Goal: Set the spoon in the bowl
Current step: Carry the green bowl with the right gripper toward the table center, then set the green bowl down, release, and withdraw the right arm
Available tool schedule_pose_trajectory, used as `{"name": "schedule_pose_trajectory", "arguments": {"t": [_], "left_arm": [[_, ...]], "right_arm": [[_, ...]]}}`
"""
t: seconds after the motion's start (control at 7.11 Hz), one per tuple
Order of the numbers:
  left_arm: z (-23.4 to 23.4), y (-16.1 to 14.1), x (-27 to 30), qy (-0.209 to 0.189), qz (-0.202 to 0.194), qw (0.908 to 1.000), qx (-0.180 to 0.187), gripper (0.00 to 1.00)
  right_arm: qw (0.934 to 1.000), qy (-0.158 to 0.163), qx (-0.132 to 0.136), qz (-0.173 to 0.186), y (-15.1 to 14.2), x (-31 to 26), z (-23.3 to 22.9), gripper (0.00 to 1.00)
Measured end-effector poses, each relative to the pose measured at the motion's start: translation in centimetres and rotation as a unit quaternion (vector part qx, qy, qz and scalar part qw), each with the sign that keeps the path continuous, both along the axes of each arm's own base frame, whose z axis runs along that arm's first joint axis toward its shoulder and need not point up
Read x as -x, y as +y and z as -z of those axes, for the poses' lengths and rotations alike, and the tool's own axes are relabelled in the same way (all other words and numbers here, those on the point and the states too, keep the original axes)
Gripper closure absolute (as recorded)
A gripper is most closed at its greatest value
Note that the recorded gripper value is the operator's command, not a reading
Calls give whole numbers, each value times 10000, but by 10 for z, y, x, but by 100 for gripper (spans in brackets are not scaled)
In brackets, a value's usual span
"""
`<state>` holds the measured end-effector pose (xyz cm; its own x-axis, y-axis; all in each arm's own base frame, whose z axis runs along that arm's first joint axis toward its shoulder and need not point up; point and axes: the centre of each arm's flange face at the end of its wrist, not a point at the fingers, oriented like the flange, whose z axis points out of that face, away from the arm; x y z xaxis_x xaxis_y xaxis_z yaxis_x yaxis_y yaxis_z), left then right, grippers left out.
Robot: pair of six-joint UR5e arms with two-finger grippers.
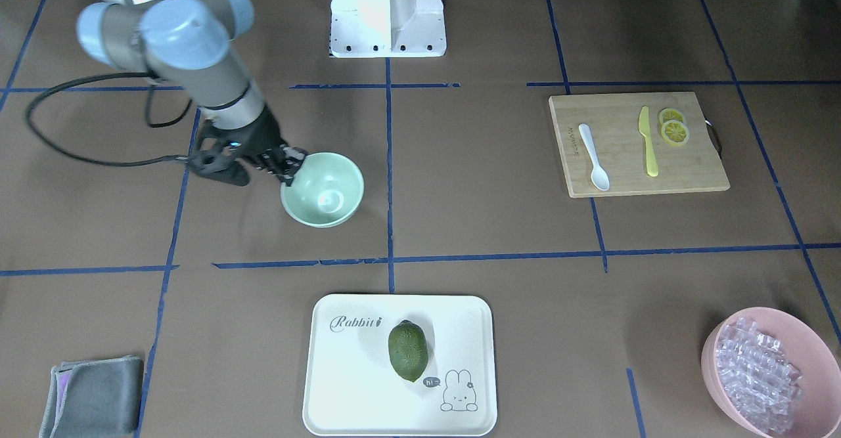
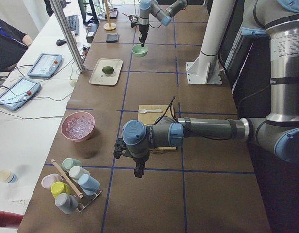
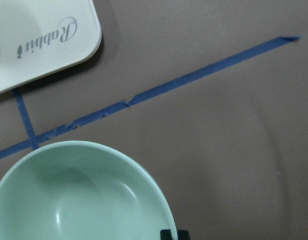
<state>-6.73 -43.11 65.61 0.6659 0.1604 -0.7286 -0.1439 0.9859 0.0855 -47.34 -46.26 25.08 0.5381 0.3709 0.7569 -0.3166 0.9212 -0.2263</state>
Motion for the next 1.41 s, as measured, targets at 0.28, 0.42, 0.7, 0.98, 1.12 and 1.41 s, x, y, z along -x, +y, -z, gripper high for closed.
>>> {"name": "schedule_pose_trajectory", "arguments": {"t": [0.28,0.42,0.7,0.98,1.12,1.41], "left_arm": [[0,1,0,1,0,10000,9,0],[-1,1,0,1,0,10000,18,0],[-2,2,0,1,-1,10000,24,0],[-1,1,-1,1,-10,10000,23,0],[-1,1,-1,1,-10,10000,22,0],[0,1,-1,1,-12,10000,4,0]], "right_arm": [[9997,60,49,-253,34,66,33,100],[9996,95,11,-279,51,84,37,100],[9995,148,-54,-277,71,102,37,100],[9995,171,-90,-242,74,104,34,85],[9995,175,-96,-228,75,105,33,26],[9996,173,-151,-170,72,101,34,0]]}}
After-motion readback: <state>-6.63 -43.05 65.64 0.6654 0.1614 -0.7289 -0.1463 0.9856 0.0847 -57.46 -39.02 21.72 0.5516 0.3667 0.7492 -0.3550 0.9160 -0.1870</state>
